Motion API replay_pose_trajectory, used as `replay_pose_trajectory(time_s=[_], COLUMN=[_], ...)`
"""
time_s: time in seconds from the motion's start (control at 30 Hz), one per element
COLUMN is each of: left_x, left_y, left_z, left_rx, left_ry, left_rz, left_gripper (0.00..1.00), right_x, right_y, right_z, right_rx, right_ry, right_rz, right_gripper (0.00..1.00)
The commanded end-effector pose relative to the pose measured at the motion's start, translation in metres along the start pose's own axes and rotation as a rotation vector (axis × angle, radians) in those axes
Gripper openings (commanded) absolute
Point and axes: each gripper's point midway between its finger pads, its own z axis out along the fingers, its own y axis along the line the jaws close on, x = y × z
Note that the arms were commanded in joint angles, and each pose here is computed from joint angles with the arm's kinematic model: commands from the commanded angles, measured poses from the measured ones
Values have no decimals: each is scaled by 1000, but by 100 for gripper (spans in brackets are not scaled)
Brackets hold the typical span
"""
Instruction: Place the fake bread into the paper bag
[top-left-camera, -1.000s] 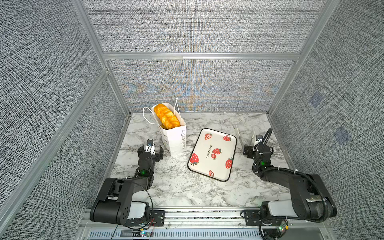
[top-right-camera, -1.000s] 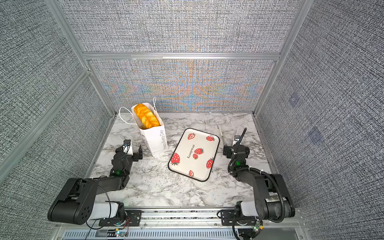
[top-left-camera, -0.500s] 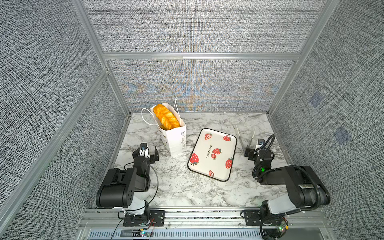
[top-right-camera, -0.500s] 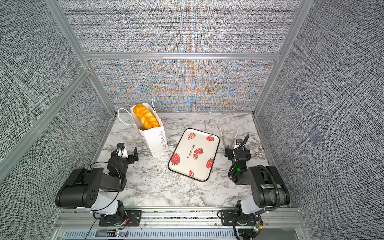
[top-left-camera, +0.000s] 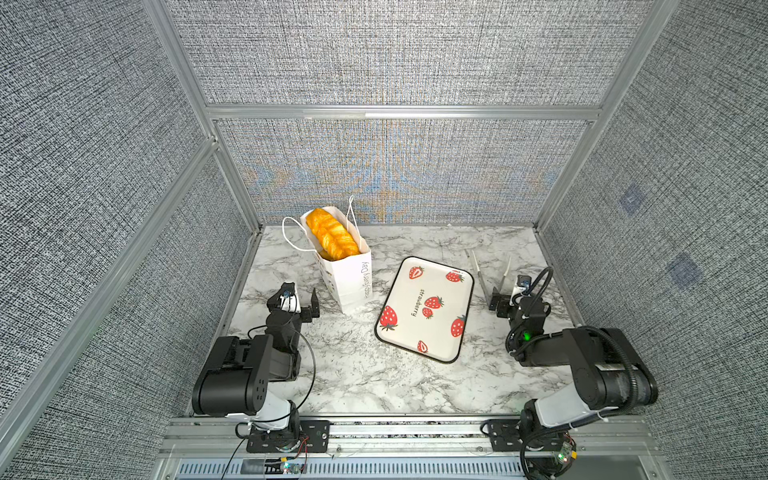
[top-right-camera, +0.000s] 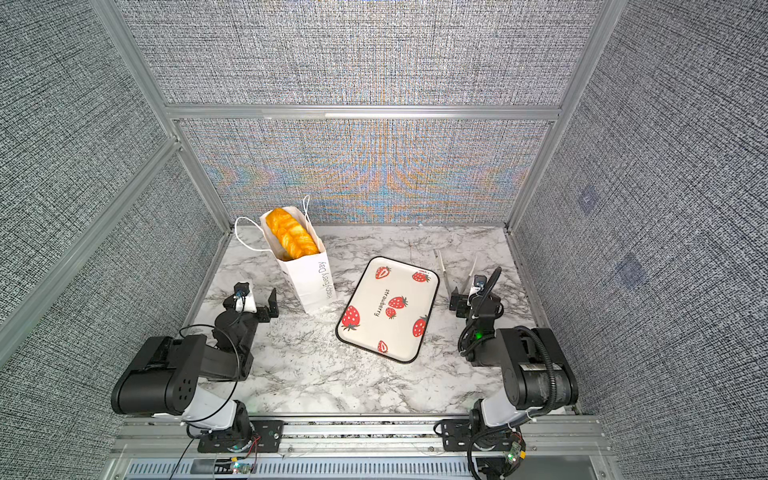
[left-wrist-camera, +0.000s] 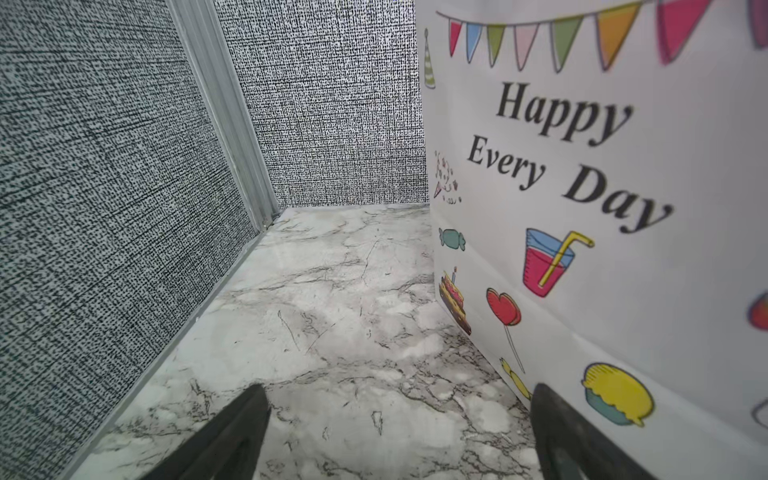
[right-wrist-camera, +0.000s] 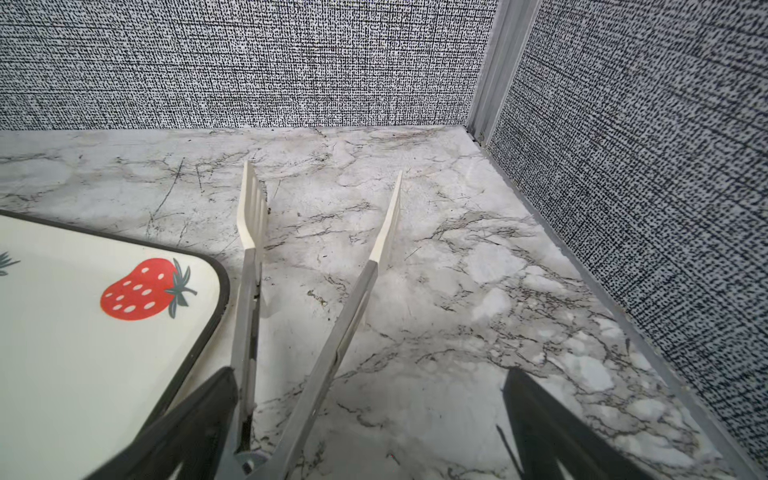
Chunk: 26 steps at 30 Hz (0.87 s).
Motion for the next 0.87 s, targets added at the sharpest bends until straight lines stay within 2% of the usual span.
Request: replay_pose_trajectory(time_s=[0.0, 0.83], left_x=[-7, -6], left_y=[-2, -2], left_z=[0, 1], left_rx=[11, 11], left_ry=[-28, -24], left_rz=[5, 6], left_gripper=[99, 99], right_x=[-6, -5], right_y=[2, 1], right_z=[1, 1], right_rx=[-12, -11], right_ry=[-19, -17], right_rz=[12, 12], right_gripper=[99, 99])
